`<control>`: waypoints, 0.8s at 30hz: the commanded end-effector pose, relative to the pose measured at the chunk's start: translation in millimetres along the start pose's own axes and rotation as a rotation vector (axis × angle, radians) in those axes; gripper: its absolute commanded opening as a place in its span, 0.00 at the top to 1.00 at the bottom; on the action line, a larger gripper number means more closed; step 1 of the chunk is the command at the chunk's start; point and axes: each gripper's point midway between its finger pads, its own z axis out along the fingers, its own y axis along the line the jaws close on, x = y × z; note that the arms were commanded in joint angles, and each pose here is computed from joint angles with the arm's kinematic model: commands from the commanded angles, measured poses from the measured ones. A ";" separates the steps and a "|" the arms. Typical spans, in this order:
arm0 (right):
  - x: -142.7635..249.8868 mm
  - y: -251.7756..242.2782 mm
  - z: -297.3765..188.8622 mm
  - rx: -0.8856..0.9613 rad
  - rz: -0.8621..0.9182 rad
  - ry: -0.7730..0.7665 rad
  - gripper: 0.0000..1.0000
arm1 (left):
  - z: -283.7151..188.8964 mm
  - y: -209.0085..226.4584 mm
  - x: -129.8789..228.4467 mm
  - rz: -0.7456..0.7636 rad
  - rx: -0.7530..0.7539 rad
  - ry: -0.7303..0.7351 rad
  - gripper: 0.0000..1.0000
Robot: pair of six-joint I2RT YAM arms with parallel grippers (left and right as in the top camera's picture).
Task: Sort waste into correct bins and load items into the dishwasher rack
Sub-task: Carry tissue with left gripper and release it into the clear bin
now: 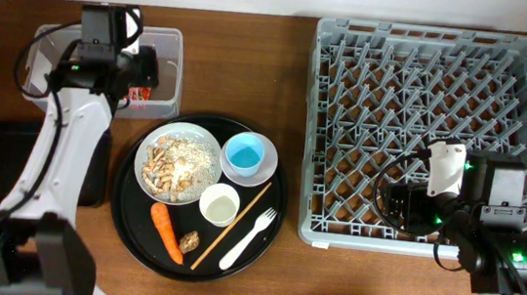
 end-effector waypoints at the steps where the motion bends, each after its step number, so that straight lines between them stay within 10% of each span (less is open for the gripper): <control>1: -6.1 0.6 -5.0 0.004 0.001 -0.022 0.01 | 32.5 -0.7 13.4 0.008 -0.002 0.047 0.81; 6: -6.1 0.6 -5.0 0.004 0.001 -0.022 0.01 | 40.9 -0.7 16.1 0.008 -0.002 0.055 0.20; 24: -4.6 0.7 -5.0 0.003 0.002 -0.016 0.01 | 32.8 12.2 14.3 0.025 -0.083 0.059 0.05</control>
